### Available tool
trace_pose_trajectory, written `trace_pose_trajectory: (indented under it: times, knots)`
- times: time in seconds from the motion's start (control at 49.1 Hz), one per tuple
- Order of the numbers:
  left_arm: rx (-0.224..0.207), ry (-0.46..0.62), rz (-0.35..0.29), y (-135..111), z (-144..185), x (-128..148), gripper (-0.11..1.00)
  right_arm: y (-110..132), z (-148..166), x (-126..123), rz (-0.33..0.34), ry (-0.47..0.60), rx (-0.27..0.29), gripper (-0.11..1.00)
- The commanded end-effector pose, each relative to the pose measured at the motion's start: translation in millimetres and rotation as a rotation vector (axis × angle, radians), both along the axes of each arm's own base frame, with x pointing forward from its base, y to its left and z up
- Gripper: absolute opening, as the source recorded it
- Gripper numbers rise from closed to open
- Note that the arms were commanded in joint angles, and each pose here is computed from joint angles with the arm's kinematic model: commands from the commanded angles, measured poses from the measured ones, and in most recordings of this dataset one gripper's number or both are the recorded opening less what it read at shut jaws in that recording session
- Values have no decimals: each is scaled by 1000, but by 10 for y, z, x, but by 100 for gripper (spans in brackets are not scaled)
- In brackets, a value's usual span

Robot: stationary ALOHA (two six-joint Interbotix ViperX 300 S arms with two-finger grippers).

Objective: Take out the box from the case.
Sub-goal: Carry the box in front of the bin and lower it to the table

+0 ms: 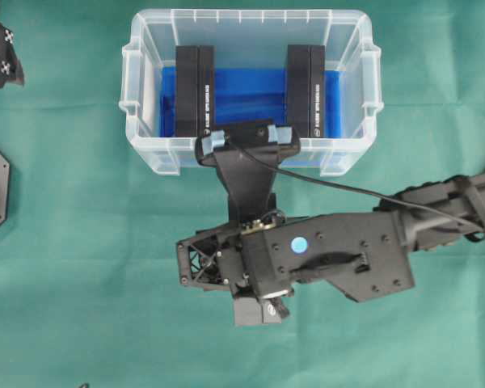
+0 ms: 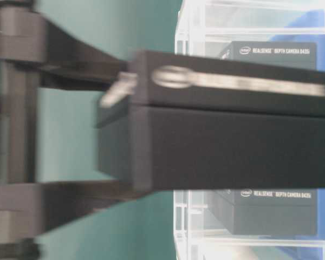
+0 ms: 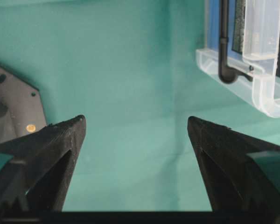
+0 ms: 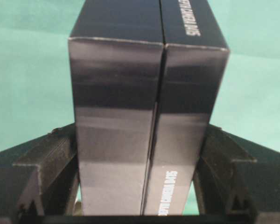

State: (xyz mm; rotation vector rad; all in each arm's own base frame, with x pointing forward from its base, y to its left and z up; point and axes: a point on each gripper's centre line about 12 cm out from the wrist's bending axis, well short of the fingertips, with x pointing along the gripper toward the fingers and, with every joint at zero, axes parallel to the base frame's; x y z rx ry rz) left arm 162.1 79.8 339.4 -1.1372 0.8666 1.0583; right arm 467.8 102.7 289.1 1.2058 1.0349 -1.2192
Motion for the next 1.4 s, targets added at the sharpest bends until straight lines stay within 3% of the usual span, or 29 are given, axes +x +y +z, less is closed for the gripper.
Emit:
trace_pose_trajectory:
  times: [0.0, 0.265, 0.448, 1.241, 1.384]
  knots:
    - [7, -12, 2, 8, 35, 1, 90, -2, -49, -36, 2, -10, 15, 67]
    - [-1, 10, 1, -3, 28, -27, 90, -13, -583, -45, 15, -10, 31, 67]
    - [-2, 11, 1, -2, 25, -24, 90, -55, -789, -18, 17, -54, 44, 67]
    - [-1, 11, 7, 1, 21, -25, 90, -67, -838, -53, 13, -62, 61, 67]
    - [0, 10, 7, 0, 24, -28, 90, -42, -832, -17, 21, -96, 70, 92]
